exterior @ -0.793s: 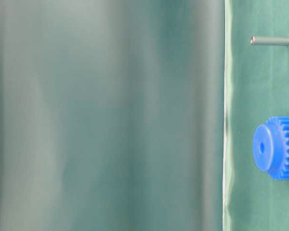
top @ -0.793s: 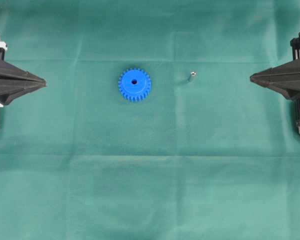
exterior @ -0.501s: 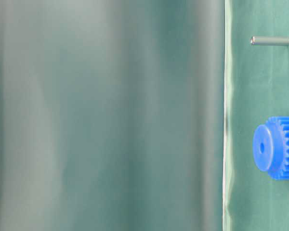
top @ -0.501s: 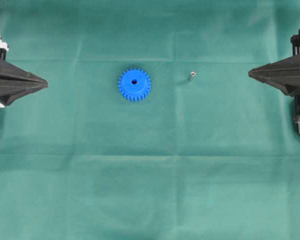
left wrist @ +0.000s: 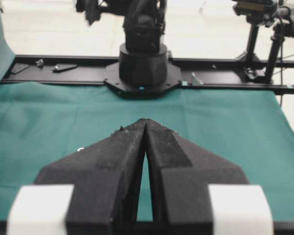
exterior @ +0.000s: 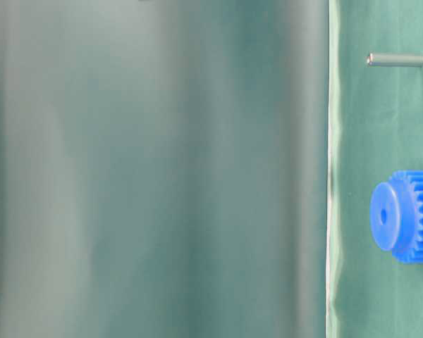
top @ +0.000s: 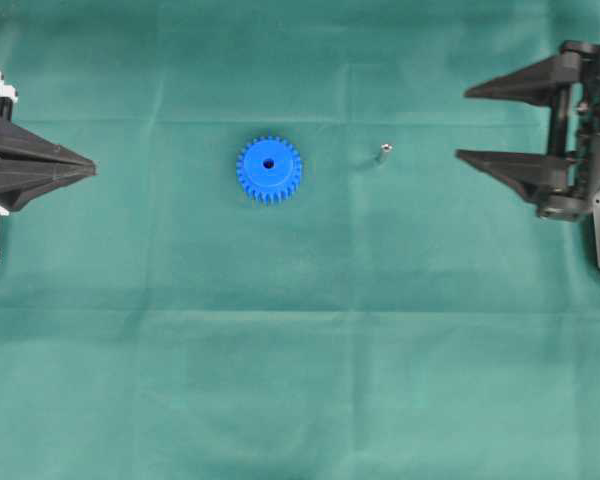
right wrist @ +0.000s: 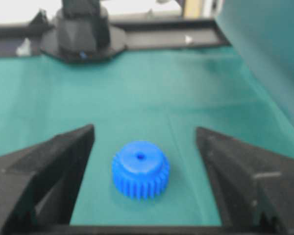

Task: Insert the shaft placed at a random location into the center hole of the medium gear at another random location.
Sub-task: 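Move the right gripper open over the upright silver shaft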

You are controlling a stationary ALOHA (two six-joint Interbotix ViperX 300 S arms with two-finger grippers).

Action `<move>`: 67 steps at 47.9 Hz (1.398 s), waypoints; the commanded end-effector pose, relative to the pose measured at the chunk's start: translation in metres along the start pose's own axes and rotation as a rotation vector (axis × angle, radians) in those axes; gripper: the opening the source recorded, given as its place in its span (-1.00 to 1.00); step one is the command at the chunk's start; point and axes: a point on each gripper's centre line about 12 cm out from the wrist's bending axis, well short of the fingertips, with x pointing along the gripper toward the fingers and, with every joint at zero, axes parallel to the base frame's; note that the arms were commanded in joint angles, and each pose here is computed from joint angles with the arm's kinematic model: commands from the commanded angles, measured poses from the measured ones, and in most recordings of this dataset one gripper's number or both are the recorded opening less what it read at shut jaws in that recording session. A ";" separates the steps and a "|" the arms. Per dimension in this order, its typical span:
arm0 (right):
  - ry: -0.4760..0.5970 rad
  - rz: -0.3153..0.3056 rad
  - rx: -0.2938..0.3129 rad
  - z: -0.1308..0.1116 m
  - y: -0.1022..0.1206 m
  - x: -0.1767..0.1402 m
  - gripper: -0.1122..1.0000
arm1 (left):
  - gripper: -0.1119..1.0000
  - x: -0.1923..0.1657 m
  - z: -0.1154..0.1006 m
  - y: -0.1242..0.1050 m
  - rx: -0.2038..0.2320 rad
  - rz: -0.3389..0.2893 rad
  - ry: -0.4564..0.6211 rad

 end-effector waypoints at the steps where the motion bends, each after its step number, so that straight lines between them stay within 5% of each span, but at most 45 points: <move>1: 0.004 -0.013 -0.032 -0.003 -0.003 0.012 0.84 | -0.80 0.003 0.009 -0.001 0.003 -0.003 -0.020; 21: 0.163 -0.074 -0.018 -0.074 -0.021 0.056 0.78 | -0.80 0.003 0.007 0.000 0.003 -0.002 -0.012; 44: 0.277 -0.108 0.020 -0.133 -0.025 0.070 0.77 | -0.80 0.003 0.005 0.000 0.006 -0.003 0.003; 67: 0.306 -0.129 0.029 -0.156 -0.028 0.081 0.72 | -0.80 0.003 0.003 0.000 0.004 -0.002 0.011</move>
